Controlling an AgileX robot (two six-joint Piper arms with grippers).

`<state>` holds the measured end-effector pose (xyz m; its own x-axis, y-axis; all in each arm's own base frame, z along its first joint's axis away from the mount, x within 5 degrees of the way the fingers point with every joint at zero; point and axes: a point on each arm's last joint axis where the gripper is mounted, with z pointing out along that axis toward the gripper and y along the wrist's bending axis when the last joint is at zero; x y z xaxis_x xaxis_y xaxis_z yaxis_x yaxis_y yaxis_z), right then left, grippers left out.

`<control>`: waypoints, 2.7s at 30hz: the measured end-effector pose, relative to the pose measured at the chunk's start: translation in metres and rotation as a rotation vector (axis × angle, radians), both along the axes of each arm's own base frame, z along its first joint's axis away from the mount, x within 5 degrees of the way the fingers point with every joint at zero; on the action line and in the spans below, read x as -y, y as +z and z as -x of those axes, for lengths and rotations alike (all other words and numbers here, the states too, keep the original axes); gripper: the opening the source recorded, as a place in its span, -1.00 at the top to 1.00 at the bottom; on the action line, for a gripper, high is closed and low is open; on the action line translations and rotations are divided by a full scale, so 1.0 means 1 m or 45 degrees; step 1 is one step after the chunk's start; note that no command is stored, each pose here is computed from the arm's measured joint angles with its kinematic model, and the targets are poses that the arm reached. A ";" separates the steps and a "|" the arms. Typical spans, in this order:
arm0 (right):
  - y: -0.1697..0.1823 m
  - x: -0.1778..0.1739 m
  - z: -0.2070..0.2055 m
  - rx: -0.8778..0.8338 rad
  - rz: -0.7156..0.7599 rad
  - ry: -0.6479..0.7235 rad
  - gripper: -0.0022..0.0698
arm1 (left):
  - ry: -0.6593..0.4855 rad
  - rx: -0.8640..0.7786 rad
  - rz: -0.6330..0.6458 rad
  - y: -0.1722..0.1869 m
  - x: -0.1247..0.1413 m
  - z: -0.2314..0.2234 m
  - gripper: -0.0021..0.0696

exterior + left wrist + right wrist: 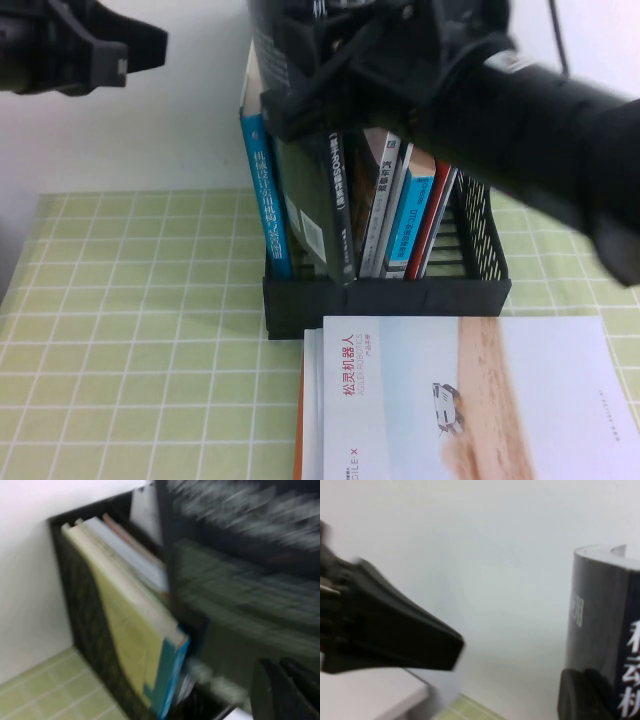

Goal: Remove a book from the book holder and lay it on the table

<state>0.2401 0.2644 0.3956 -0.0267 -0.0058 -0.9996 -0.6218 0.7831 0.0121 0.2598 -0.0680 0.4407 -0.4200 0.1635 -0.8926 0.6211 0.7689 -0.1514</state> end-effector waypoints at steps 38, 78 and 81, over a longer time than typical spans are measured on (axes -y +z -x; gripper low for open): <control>-0.065 0.064 0.023 -0.379 1.719 0.444 0.58 | 0.536 -0.110 -0.084 -0.062 -0.041 0.149 0.95; -0.218 0.016 0.079 -0.360 1.738 0.630 0.58 | 0.484 -0.096 -0.128 -0.067 -0.037 0.149 0.95; -0.220 0.015 0.080 -0.238 1.858 0.746 0.58 | 0.484 -0.097 -0.128 -0.067 -0.037 0.149 0.95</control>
